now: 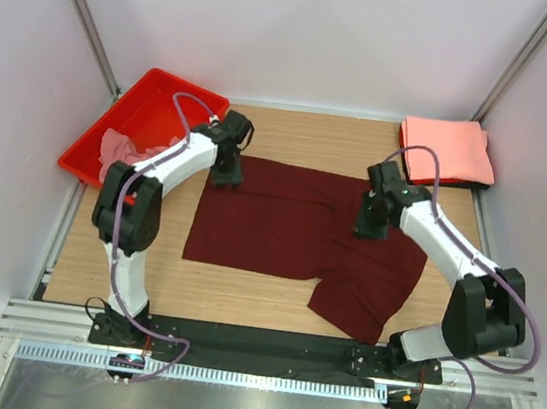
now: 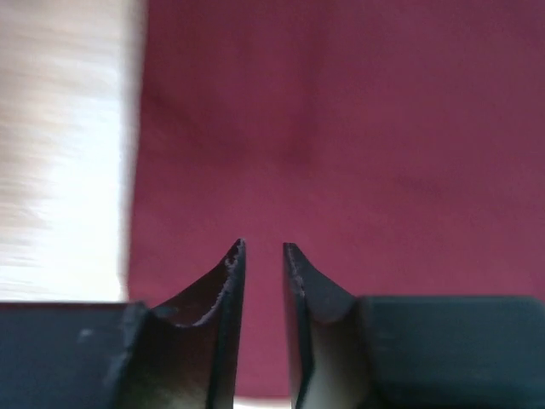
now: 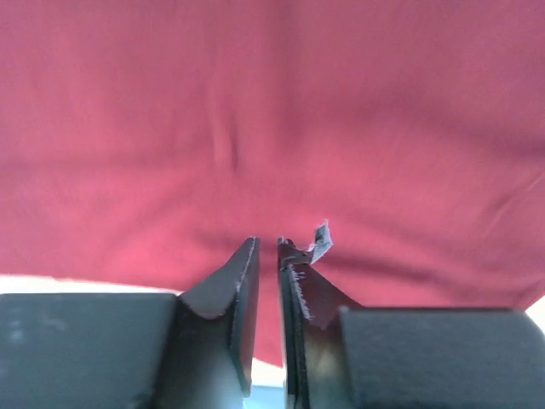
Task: Fold and stack the t-shirts
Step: Fold the tshirt
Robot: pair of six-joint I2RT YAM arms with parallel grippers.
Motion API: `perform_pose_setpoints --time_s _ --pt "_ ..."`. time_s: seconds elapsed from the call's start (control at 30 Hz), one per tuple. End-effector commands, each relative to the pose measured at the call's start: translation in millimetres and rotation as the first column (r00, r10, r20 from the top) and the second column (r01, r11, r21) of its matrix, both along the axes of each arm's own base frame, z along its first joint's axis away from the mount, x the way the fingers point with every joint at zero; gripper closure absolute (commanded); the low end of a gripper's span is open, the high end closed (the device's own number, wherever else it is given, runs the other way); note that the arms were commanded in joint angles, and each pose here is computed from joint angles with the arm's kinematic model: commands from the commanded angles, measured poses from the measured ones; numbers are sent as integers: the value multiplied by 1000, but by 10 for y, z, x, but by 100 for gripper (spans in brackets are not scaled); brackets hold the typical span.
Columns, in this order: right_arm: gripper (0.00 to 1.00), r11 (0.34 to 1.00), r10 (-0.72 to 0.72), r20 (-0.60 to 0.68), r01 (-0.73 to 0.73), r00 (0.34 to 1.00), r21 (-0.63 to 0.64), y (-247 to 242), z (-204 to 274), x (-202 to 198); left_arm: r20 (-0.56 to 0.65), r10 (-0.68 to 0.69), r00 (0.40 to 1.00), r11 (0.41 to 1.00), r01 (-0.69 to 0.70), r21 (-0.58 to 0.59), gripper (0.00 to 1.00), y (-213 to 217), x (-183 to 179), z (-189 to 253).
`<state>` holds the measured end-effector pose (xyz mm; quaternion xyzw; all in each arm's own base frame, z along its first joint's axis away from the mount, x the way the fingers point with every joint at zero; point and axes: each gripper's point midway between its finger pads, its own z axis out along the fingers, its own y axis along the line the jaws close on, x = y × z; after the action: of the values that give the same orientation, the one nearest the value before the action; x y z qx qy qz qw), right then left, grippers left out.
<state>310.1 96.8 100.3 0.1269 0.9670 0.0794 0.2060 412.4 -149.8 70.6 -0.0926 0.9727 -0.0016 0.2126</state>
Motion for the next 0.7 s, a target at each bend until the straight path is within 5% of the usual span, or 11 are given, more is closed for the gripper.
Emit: perform_pose_setpoints --time_s 0.0,0.23,0.4,0.67 --pt "77 993 83 -86 -90 993 -82 133 -93 -668 103 -86 991 980 103 -169 74 -438 -373 593" --pt "65 954 287 -39 -289 957 -73 485 -86 -1590 66 -117 991 920 134 -369 66 -568 -941 474" --pt "54 960 245 -48 -249 968 -127 468 -312 -1929 41 -121 992 873 126 -471 62 -609 -1076 518" --pt "53 969 151 -17 -152 988 -193 507 -613 -2075 103 -49 993 871 93 -483 58 -313 -1191 697"
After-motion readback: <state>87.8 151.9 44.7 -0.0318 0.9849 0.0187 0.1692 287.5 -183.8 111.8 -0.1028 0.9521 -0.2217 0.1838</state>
